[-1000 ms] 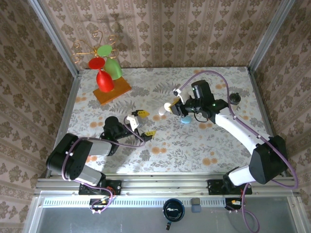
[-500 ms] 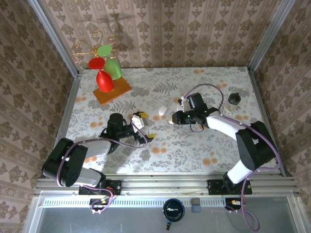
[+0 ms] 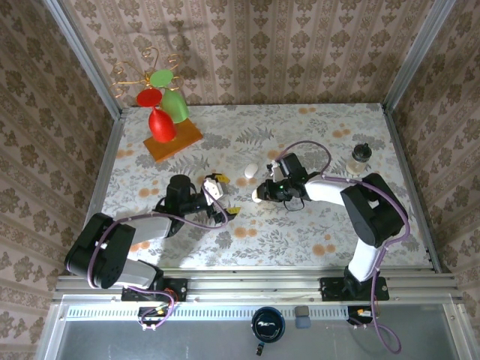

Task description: Insert the wireless bluetooth earbuds into the charging case

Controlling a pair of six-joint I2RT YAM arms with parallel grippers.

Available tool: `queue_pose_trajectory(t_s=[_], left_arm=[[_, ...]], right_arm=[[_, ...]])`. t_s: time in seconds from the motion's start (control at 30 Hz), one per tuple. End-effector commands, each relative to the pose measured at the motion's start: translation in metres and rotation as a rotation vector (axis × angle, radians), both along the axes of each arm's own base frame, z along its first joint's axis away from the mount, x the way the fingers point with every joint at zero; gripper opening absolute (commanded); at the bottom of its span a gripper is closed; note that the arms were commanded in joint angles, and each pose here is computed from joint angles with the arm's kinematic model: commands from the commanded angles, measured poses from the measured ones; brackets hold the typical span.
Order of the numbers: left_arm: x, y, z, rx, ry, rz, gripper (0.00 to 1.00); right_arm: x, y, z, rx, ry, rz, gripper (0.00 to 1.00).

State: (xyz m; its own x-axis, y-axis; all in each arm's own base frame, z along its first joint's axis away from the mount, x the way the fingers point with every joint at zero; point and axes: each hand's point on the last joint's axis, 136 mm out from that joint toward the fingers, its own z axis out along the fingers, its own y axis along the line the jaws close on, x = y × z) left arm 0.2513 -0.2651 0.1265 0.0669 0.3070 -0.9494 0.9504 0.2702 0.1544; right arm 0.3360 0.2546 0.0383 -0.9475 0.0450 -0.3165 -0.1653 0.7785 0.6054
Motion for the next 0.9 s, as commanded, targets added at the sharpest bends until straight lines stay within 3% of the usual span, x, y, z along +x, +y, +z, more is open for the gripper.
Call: queue_pose_trajectory(t_s=[0.0, 0.17, 0.47, 0.7, 0.87], left_arm=[[0.001, -0.003, 0.008, 0.008, -0.035, -0.011, 1.00], [0.013, 0.005, 0.013, 0.016, 0.000, 0.081, 1.00], [0.057, 0.063, 0.054, 0.020, -0.098, 0.502, 1.00], [0.077, 0.141, 0.062, 0.137, -0.169, 0.862, 1.00], [0.083, 0.204, 0.044, 0.078, -0.128, 1.096, 1.00]], right_arm=[[0.010, 0.000, 0.005, -0.013, -0.036, -0.018, 0.34], [0.022, -0.015, 0.032, -0.074, -0.149, -0.032, 0.54], [0.052, -0.069, 0.105, -0.250, -0.456, -0.116, 0.89], [0.067, -0.145, 0.155, -0.454, -0.731, -0.298, 0.96], [0.063, -0.201, 0.149, -0.602, -0.781, -0.422, 1.00]])
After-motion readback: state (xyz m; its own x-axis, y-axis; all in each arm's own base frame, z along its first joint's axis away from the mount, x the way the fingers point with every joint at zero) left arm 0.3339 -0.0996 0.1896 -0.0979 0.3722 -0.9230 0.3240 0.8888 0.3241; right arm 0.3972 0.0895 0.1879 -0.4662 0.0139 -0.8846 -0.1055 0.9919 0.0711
